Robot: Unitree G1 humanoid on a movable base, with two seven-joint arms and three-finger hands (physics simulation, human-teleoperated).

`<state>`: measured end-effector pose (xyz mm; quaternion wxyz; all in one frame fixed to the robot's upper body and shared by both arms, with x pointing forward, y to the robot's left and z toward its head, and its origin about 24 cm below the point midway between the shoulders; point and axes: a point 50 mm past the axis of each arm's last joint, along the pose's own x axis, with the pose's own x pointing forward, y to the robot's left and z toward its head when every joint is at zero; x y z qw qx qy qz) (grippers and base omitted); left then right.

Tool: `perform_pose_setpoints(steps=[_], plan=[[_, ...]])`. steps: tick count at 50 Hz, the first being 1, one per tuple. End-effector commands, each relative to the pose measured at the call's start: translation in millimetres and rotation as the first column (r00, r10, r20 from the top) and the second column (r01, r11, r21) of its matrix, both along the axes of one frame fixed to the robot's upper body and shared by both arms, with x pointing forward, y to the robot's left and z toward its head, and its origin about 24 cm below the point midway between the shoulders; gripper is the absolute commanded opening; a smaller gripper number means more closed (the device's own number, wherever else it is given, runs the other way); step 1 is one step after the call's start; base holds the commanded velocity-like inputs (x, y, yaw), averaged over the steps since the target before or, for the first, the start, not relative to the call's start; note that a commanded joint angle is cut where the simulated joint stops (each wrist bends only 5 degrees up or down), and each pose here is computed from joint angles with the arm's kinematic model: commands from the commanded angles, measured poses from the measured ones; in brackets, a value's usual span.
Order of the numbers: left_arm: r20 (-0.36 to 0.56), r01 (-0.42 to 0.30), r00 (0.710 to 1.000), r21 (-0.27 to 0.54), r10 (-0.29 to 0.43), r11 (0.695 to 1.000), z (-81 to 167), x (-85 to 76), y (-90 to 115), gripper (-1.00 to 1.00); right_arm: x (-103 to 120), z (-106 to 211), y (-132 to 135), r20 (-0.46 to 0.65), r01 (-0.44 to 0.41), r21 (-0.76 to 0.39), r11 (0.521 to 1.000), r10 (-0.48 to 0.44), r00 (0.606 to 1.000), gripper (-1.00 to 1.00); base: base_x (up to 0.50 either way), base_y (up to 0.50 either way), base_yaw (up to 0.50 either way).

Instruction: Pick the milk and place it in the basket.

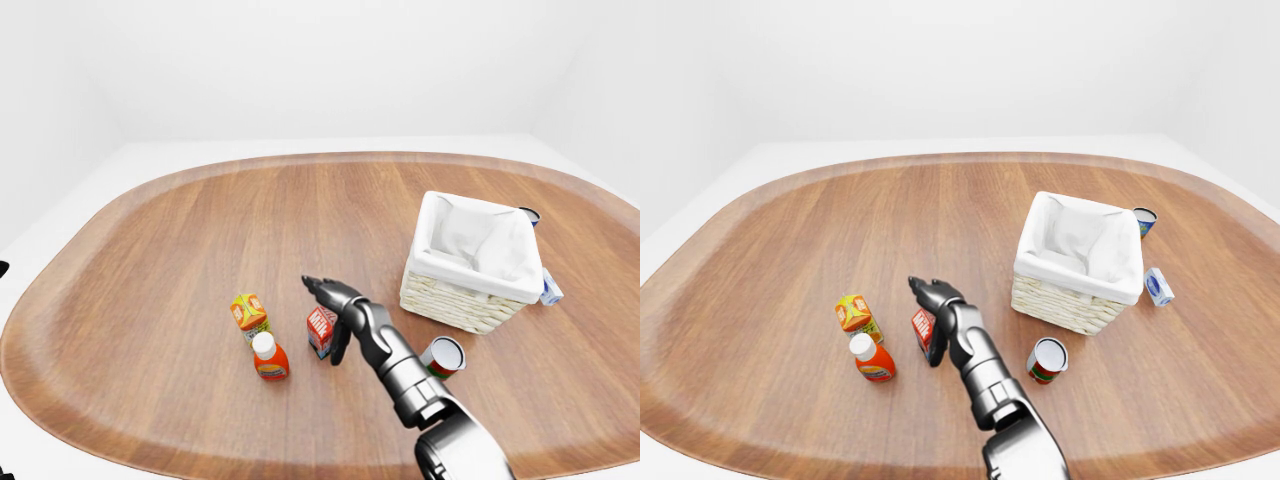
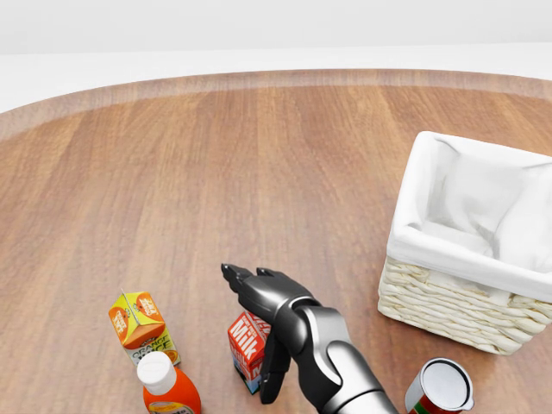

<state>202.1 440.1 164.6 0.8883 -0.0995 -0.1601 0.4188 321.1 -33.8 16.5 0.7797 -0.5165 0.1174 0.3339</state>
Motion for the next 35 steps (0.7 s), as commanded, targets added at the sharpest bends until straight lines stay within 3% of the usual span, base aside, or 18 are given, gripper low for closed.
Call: perform_pose_setpoints(steps=[1, 19, 20, 21, 22, 35], plan=[[0.001, 0.0, 1.0, 0.001, 0.0, 1.0, 0.1, 0.0, 0.0, 1.0, 0.1, -4.1, 2.0, -0.01, 0.005, -0.001, 1.0, -0.005, 1.0, 1.0, 0.0, 0.0, 0.0], [0.0, -0.001, 1.0, 0.001, 0.001, 1.0, 0.1, 0.0, 0.0, 1.0, 1.0, -9.7, 0.0, -0.018, 0.023, -0.007, 1.0, -0.023, 1.0, 1.0, 0.0, 0.0, 0.0], [0.001, -0.001, 1.0, 0.001, 0.001, 1.0, 0.1, 0.0, 0.0, 1.0, 1.0, -9.4, -0.1, -0.02, 0.021, -0.006, 1.0, -0.022, 1.0, 0.62, 0.0, 0.0, 0.0], [0.001, -0.001, 1.0, 0.002, 0.001, 1.0, 0.1, 0.0, 0.0, 1.0, 1.0, -8.8, -0.4, -0.016, 0.02, -0.008, 1.0, -0.02, 1.0, -0.11, 0.0, 0.0, 0.0], [0.001, -0.001, 1.0, 0.002, 0.001, 1.0, 0.1, 0.0, 0.0, 1.0, 1.1, -7.9, -1.2, -0.007, 0.019, -0.015, 1.0, -0.019, 1.0, -1.0, 0.0, 0.0, 0.0], [0.001, -0.002, 1.0, 0.001, 0.002, 1.0, 0.1, -0.1, 0.1, 1.0, 6.1, 1.0, 1.2, 0.027, 0.009, -0.025, 1.0, -0.009, 1.0, -1.0, 0.0, 0.0, 0.0]])
